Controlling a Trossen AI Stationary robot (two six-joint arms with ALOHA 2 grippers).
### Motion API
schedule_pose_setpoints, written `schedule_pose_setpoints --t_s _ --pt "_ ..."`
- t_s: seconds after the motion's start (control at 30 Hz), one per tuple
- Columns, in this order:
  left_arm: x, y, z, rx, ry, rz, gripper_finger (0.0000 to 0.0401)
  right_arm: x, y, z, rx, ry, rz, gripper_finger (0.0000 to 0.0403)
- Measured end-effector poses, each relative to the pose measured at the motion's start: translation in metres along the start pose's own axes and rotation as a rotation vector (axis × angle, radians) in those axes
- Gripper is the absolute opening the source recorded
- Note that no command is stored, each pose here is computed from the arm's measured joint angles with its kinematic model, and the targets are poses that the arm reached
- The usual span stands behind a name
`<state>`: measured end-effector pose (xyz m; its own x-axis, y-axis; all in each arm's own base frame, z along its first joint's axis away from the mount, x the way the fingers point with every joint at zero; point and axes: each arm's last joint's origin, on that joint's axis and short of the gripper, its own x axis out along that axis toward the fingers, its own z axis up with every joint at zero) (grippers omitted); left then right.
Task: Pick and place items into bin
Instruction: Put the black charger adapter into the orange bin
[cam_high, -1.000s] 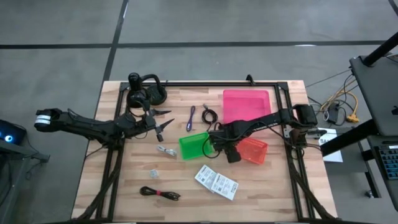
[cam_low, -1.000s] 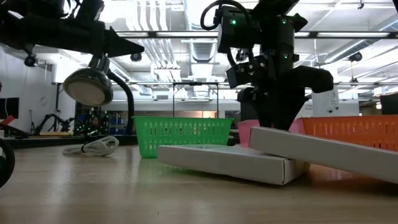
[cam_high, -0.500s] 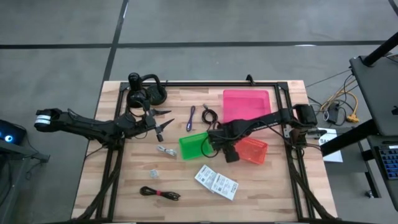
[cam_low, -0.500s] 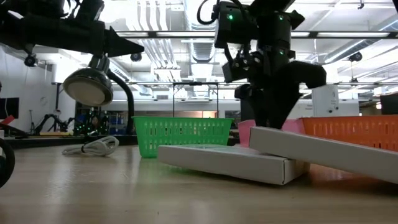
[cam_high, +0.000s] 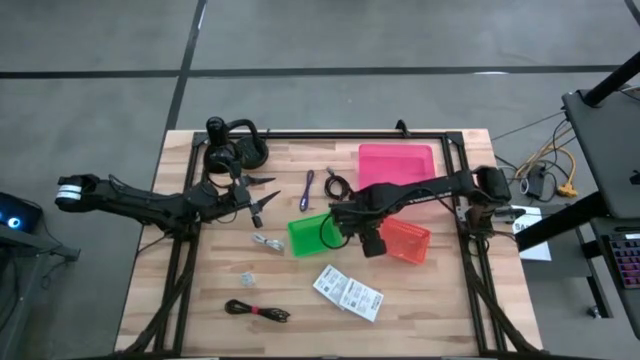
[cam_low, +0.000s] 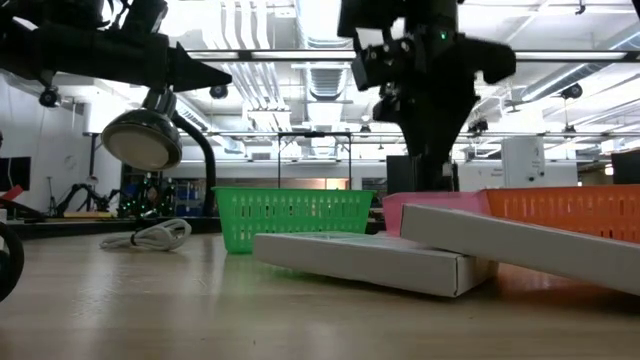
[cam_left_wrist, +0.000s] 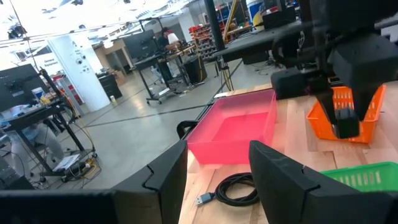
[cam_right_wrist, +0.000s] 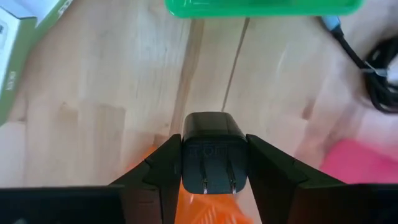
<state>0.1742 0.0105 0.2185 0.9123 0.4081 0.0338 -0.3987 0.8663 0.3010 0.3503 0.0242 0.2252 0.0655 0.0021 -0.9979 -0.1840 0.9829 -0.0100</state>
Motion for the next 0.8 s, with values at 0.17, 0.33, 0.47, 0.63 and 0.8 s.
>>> schedule_pose_setpoints --t_s 0.17,0.33,0.47,0.63,0.8 --pt "0.000 0.000 0.000 0.001 0.002 -0.001 0.0158 -0.013 0.000 -0.004 0.094 0.053 0.004 0.0140" --pt "0.000 0.000 -0.001 0.002 0.005 -0.002 0.0158 -0.029 0.003 -0.015 0.209 0.094 0.004 0.0139" --pt "0.000 0.000 -0.001 0.002 0.005 -0.002 0.0158 -0.043 0.004 -0.024 0.280 0.061 0.001 0.0139" --pt "0.000 0.000 -0.001 0.002 0.005 -0.002 0.0158 -0.059 0.011 -0.033 0.327 0.016 0.002 0.0139" --pt "0.000 0.000 0.000 0.002 0.005 -0.002 0.0158 -0.067 0.019 -0.041 0.351 -0.004 0.005 0.0139"
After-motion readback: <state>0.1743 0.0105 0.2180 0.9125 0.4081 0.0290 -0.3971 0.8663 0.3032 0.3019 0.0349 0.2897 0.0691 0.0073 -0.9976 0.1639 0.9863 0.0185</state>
